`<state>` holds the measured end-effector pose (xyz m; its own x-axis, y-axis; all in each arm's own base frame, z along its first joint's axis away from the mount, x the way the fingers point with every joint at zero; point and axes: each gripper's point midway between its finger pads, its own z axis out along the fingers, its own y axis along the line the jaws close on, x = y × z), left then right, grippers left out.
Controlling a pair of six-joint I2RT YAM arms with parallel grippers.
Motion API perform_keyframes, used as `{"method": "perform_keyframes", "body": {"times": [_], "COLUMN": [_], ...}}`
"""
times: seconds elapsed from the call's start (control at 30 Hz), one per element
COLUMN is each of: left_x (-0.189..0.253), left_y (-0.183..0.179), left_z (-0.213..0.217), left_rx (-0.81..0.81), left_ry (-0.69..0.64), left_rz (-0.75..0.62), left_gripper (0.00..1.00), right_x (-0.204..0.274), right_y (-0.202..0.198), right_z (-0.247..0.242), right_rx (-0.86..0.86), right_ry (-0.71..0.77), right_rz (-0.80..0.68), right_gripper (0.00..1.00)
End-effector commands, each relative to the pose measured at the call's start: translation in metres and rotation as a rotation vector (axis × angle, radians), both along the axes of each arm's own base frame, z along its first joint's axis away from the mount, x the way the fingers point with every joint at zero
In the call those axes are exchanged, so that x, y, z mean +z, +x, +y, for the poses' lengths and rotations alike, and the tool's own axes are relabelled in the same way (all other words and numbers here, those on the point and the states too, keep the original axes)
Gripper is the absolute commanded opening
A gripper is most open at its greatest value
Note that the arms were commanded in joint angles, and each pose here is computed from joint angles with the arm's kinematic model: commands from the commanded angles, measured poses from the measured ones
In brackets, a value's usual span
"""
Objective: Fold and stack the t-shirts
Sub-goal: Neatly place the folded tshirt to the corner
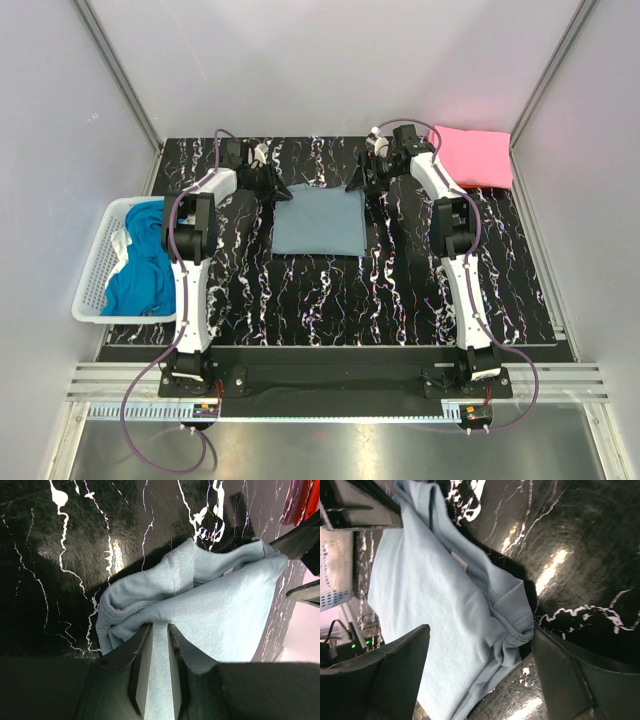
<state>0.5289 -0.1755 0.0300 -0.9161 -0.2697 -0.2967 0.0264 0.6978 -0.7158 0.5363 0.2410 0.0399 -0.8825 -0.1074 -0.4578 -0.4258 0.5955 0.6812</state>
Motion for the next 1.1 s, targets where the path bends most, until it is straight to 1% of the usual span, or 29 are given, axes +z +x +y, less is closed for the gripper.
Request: {"method": "perform_keyframes", "body": {"times": [0.0,0.03,0.1,0.23,0.33,0.37,0.4,0.47,0.5,0.57,0.6,0.67,0.7,0.77,0.8,0.87,0.9,0.93,0.97,1.0,1.03,1.07], "left_x": [-0.028,-0.027,-0.027,-0.026,-0.027,-0.026,-0.026,-0.022,-0.013,0.001,0.024,0.053,0.084,0.116,0.147,0.174,0.193,0.196,0.187,0.207,0.206,0.206], "left_y": [0.001,0.001,0.000,0.000,0.000,0.000,-0.001,0.000,0.001,0.003,0.004,0.003,0.001,-0.003,-0.014,-0.031,-0.051,-0.060,-0.080,-0.097,-0.107,-0.119], "left_z": [0.010,0.010,0.008,0.008,0.008,0.007,0.007,0.006,0.005,0.006,0.004,0.002,0.001,0.004,0.006,0.002,0.004,0.008,0.006,0.008,0.015,0.014], "left_rx": [0.032,0.031,0.032,0.033,0.032,0.030,0.031,0.026,0.020,0.010,0.003,-0.013,-0.014,-0.002,0.009,-0.006,-0.004,0.017,-0.014,-0.012,0.010,0.001], "left_ry": [0.058,0.052,0.049,0.043,0.042,0.041,0.041,0.032,0.028,0.041,0.049,0.071,0.076,0.104,0.112,0.119,0.139,0.172,0.186,0.192,0.225,0.221], "left_rz": [0.027,0.026,0.023,0.024,0.025,0.023,0.027,0.019,0.009,-0.012,-0.038,-0.085,-0.135,-0.183,-0.218,-0.271,-0.286,-0.287,-0.267,-0.306,-0.305,-0.309], "left_gripper": [0.26,0.25,0.26,0.25,0.25,0.25,0.25,0.25,0.25,0.26,0.27,0.28,0.29,0.30,0.30,0.30,0.31,0.31,0.33,0.34,0.35,0.35], "right_x": [-0.055,-0.056,-0.055,-0.056,-0.056,-0.056,-0.056,-0.055,-0.053,-0.044,-0.036,-0.030,-0.027,-0.016,-0.013,0.001,0.007,0.018,0.024,0.027,0.036,0.039], "right_y": [-0.036,-0.037,-0.036,-0.037,-0.037,-0.036,-0.034,-0.034,-0.031,-0.033,-0.032,-0.030,-0.028,-0.028,-0.023,-0.021,-0.013,-0.014,-0.012,-0.006,-0.006,-0.004], "right_z": [-0.008,-0.006,-0.005,-0.003,-0.002,-0.002,-0.004,-0.006,-0.006,-0.005,-0.004,-0.006,-0.007,-0.010,-0.013,-0.019,-0.024,-0.027,-0.032,-0.039,-0.044,-0.049], "right_rx": [0.012,0.011,0.012,0.020,0.023,0.020,0.015,0.002,-0.002,-0.002,-0.003,-0.014,-0.018,-0.026,-0.040,-0.061,-0.088,-0.097,-0.114,-0.134,-0.129,-0.141], "right_ry": [-0.069,-0.066,-0.063,-0.065,-0.070,-0.074,-0.082,-0.097,-0.099,-0.085,-0.072,-0.081,-0.087,-0.101,-0.123,-0.153,-0.186,-0.204,-0.220,-0.261,-0.286,-0.313], "right_rz": [0.205,0.209,0.206,0.202,0.195,0.193,0.183,0.178,0.159,0.145,0.118,0.094,0.073,0.044,0.013,-0.032,-0.074,-0.107,-0.129,-0.166,-0.210,-0.228], "right_gripper": [0.88,0.85,0.84,0.76,0.66,0.60,0.50,0.38,0.27,0.15,0.02,0.00,0.00,0.00,0.00,0.00,0.00,0.00,0.00,0.00,0.00,0.00]}}
